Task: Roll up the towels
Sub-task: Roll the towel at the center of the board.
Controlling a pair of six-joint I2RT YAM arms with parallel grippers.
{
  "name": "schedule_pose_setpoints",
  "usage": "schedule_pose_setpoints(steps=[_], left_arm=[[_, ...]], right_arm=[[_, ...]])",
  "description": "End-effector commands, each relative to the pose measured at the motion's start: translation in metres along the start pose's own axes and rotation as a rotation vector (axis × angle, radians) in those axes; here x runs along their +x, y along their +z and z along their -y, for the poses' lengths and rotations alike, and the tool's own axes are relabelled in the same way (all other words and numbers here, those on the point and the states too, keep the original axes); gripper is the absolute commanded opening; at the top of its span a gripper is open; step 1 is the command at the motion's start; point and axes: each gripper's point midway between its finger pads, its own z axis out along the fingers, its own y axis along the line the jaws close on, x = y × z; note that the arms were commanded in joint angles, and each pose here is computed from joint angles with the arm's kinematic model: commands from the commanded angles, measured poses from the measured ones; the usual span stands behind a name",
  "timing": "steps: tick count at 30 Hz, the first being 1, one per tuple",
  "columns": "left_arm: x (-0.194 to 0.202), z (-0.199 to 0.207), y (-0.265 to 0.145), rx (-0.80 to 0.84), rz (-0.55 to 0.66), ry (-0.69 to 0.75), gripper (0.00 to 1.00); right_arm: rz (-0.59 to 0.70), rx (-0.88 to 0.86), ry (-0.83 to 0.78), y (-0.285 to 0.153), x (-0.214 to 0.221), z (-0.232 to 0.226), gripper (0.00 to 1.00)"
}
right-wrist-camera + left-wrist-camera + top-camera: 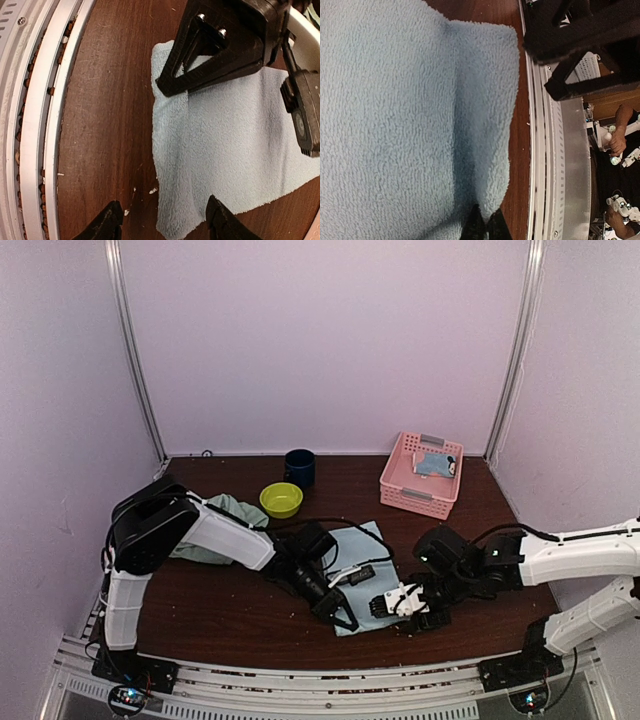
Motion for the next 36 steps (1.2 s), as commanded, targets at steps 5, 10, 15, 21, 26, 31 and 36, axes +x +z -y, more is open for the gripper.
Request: schedule_pose_setpoints(steps=[5, 10, 15, 21, 26, 31, 36], left_arm=[[-0.005, -0.001, -0.002, 0.025, -0.001, -0.031, 0.0], [-0.005, 0.001, -0.003, 0.042, 0.0, -0.042, 0.0], [-0.005, 0.001, -0.006, 0.047, 0.001, -0.039, 0.0], [-0.004, -0.001, -0.009, 0.042, 0.002, -0.043, 0.0], [-0.006, 0.005, -0.016, 0.042, 0.0, -0.038, 0.0], [-0.006, 0.024, -0.025, 0.078, 0.002, -0.063, 0.0], [0.004, 0.033, -0.024, 0.143, -0.008, -0.15, 0.0]], right_arm=[[-0.016, 0.045, -0.057, 0.022, -0.018, 0.008, 0.54], [-0.046, 0.062, -0.068, 0.033, -0.015, 0.01, 0.48], [-0.073, 0.079, -0.073, 0.04, -0.01, 0.014, 0.36], [-0.115, 0.026, -0.059, 0.05, -0.005, 0.008, 0.09], [-0.135, -0.067, -0.006, 0.046, -0.004, 0.002, 0.01], [-0.093, -0.245, 0.12, 0.032, -0.013, -0.004, 0.0], [-0.104, -0.4, 0.232, 0.035, -0.004, -0.014, 0.0]])
